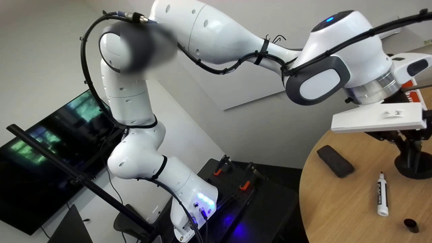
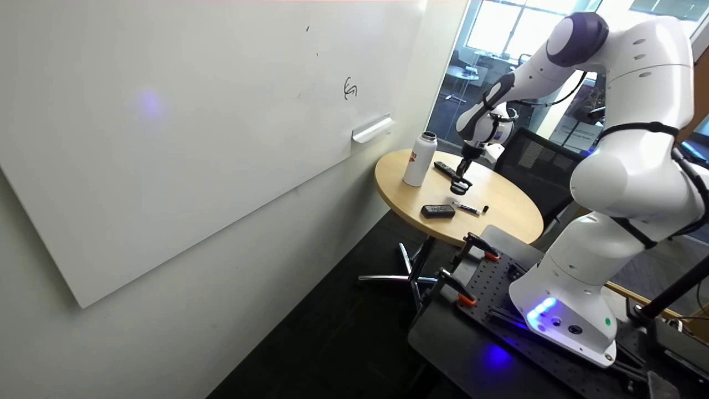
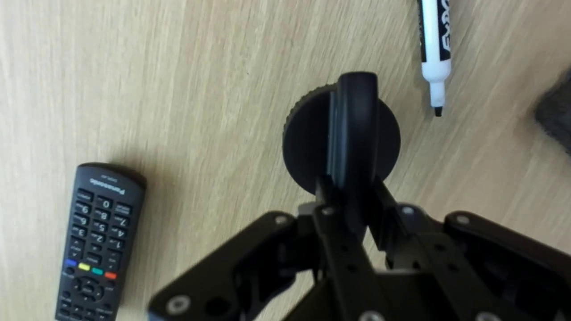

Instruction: Remove the lid from the white flask

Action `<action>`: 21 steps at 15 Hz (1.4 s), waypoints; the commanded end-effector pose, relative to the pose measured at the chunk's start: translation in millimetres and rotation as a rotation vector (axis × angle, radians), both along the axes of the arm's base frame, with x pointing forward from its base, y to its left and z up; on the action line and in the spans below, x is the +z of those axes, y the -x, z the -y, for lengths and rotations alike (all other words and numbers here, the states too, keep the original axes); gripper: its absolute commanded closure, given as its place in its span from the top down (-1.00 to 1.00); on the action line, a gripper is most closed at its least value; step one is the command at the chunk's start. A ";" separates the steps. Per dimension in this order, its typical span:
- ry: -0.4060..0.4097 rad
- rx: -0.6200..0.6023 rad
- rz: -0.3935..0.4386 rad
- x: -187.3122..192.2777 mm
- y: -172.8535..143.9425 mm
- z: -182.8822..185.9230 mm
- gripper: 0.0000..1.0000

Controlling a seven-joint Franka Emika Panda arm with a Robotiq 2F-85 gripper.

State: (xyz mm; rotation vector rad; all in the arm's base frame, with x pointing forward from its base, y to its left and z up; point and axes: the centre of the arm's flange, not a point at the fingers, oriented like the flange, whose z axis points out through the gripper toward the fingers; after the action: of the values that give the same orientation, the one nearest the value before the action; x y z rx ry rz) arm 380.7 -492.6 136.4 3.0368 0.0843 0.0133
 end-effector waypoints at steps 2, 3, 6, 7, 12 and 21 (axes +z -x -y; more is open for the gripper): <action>0.048 0.061 0.014 -12.5 -2.4 5.0 -0.78; 0.052 0.076 0.003 -13.7 -1.5 4.9 -0.69; 0.011 0.102 -0.022 -6.1 5.3 6.0 0.06; -0.006 0.111 -0.009 1.2 10.0 5.5 0.20; -0.019 0.125 0.046 43.0 25.6 0.6 0.94; -0.082 0.099 -0.007 138.7 29.3 -17.9 1.00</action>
State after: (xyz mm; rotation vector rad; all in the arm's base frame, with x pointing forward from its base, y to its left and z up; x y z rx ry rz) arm 358.0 -493.2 243.5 3.0987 0.2283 0.0311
